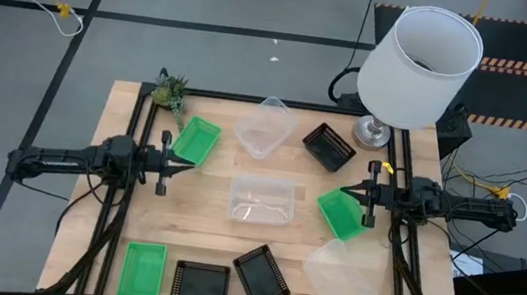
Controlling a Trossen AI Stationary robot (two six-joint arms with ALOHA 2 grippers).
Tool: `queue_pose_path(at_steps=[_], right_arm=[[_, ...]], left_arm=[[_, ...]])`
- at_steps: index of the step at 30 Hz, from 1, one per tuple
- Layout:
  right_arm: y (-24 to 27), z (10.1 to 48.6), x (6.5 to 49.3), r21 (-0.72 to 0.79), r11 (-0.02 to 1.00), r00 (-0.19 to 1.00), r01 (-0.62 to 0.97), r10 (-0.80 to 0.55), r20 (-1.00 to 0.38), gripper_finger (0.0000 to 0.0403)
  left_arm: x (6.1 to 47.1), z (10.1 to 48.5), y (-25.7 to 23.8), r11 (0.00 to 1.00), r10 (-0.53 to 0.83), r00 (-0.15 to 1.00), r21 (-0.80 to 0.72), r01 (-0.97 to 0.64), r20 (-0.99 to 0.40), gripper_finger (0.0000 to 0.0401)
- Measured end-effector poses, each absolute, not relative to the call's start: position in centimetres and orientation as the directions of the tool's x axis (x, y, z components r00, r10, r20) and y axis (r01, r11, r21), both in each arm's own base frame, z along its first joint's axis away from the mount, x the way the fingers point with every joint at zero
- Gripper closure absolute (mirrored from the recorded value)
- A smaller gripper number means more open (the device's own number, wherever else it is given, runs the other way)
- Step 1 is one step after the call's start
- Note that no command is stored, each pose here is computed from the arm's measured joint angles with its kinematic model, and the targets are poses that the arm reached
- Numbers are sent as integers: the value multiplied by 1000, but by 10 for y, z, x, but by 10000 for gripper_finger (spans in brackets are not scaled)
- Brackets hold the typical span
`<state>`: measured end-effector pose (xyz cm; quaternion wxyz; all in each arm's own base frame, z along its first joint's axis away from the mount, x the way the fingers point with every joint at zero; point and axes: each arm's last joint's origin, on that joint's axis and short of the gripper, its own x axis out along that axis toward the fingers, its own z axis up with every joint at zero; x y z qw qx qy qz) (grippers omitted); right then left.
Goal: Stack baskets by color
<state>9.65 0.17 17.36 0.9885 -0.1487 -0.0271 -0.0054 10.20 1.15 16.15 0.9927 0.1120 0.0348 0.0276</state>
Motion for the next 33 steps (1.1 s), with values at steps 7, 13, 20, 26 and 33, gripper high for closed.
queue_pose_path(at_steps=[7, 13, 20, 26, 33], right_arm=[[2, 174, 97, -293, 956, 998, 20, -3, 58, 403], [2, 174, 97, -294, 956, 998, 19, -2, 59, 403], [2, 174, 97, -294, 956, 998, 19, -2, 58, 403], [2, 174, 97, -293, 956, 998, 19, -2, 59, 403], [2, 180, 96, -248, 968, 992, 30, 2, 127, 403]], left_arm=[[102, 162, 11, 973, 62, 996, 224, -47, -62, 364], [102, 162, 11, 973, 62, 996, 224, -47, -63, 364], [102, 162, 11, 973, 62, 996, 224, -47, -62, 364], [102, 162, 11, 973, 63, 996, 224, -47, -62, 364], [102, 162, 11, 973, 62, 996, 224, -47, -63, 364]])
